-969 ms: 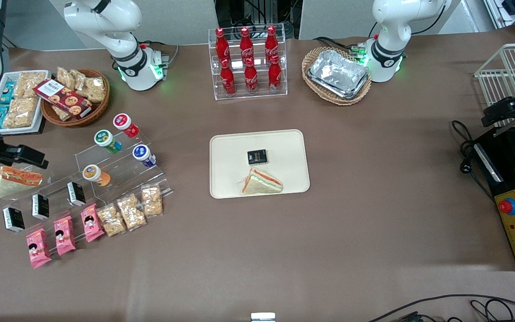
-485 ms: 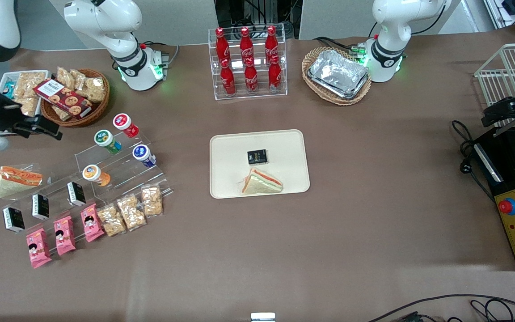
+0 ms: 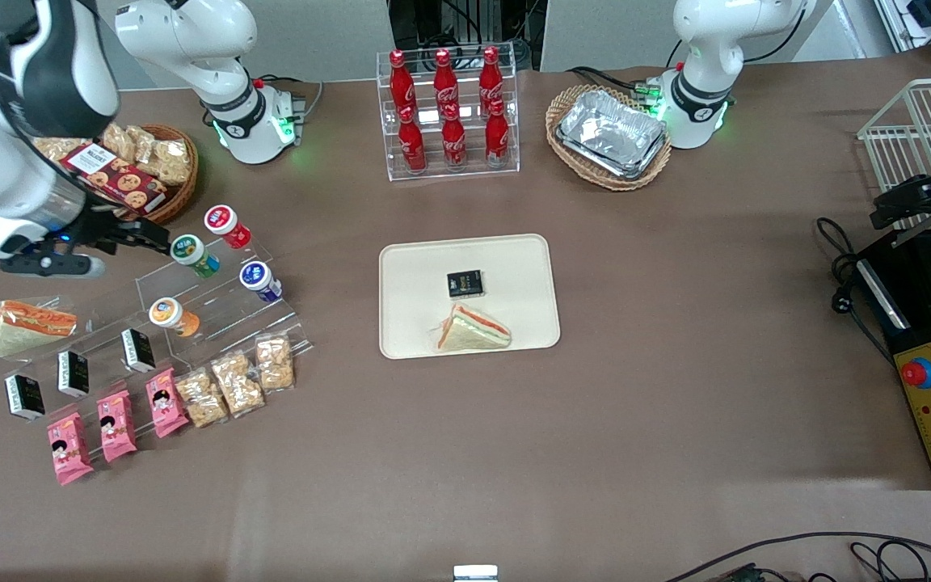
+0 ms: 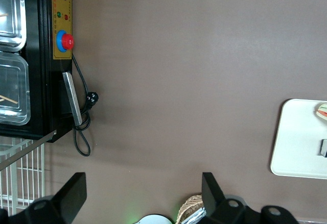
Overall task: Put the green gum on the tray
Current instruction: 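Move the right gripper over the green-labelled gum bottle on the stand, then close the right gripper on the green gum bottle and lift it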
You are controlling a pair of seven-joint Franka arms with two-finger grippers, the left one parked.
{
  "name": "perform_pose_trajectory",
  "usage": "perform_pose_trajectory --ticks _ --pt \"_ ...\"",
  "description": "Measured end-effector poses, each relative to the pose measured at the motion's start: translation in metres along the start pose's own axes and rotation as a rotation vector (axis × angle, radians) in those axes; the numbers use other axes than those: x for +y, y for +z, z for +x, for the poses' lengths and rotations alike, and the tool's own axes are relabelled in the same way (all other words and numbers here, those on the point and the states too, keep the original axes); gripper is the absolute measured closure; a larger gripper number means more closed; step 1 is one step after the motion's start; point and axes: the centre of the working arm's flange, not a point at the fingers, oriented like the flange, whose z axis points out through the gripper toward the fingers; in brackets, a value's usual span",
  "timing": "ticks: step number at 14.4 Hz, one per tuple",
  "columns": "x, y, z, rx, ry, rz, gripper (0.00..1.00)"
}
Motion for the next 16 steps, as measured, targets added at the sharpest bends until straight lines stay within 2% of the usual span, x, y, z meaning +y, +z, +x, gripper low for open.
perform_pose_trajectory --ticks 4,13,16 --pt "-0.006 0.03 -0.01 0.014 -0.014 0.0 0.0" --pt "-0.003 0.085 -0.031 0.015 -0.012 0.0 0.01" --pt "-0.003 0.096 -0.036 0.005 -0.011 -0.001 0.02"
